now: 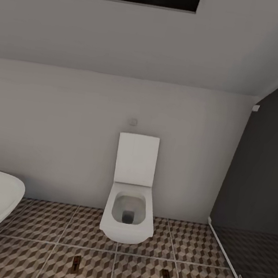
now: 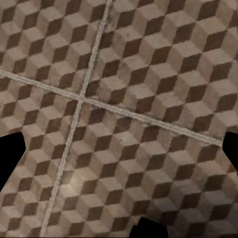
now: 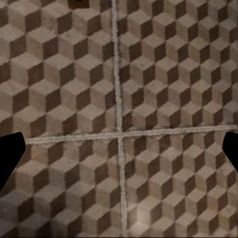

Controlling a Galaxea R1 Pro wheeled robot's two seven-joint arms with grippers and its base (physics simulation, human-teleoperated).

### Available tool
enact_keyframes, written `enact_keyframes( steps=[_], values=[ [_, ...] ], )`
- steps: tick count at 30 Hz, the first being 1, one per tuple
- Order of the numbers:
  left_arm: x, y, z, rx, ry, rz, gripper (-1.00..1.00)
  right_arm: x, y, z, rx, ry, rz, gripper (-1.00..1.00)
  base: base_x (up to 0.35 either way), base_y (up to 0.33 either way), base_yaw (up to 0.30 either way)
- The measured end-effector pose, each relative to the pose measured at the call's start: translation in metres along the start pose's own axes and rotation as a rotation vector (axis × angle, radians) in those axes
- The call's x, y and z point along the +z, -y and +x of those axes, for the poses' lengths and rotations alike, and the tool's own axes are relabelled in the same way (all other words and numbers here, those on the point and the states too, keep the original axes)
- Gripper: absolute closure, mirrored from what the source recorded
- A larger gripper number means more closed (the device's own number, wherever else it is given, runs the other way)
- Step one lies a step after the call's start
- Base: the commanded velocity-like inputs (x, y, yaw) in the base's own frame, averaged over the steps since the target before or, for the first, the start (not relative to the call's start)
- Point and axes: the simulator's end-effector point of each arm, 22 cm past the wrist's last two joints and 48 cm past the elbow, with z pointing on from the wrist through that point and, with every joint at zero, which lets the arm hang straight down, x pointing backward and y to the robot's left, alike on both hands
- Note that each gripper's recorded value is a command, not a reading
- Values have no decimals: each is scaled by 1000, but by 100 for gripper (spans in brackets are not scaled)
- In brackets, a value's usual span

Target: Take the four mousetraps from the cabinet in the bathroom and place them on the bathroom floor. Make sure all four end up on the same floor surface, and ensure that at least two of them are either under or directly next to the same bathroom sink.

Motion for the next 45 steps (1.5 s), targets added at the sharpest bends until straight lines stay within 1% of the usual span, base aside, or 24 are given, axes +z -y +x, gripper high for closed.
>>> enact_keyframes(
  steps=[4,9,16,19,20,25,34,40,45],
  values=[
    [-5,1,17,2,-27,15,-100,-6,0,10,-4,-12,-3,-100,0,0,0],
    [-12,3,45,8,-67,39,-100,-15,1,13,-6,-18,-5,-100,0,0,0],
    [-23,0,63,11,-79,46,-100,-26,0,14,-8,-29,-16,-100,0,0,0],
    [-28,0,68,13,-81,47,-100,-32,-4,22,-10,-41,-30,-100,0,0,0],
    [-30,0,71,13,-83,48,-100,-34,-9,28,-12,-50,-41,-100,0,0,0],
    [-39,0,75,15,-90,50,-100,-45,-20,39,-17,-64,-61,-100,0,0,0],
    [-56,4,87,28,-112,60,-100,-63,-27,57,-23,-83,-77,-100,0,0,0],
    [-67,8,90,36,-120,68,-100,-74,-33,57,-24,-87,-90,-100,0,0,0],
    [-76,9,87,37,-122,70,-100,-82,-33,53,-24,-88,-94,-100,0,0,0]
  ],
)
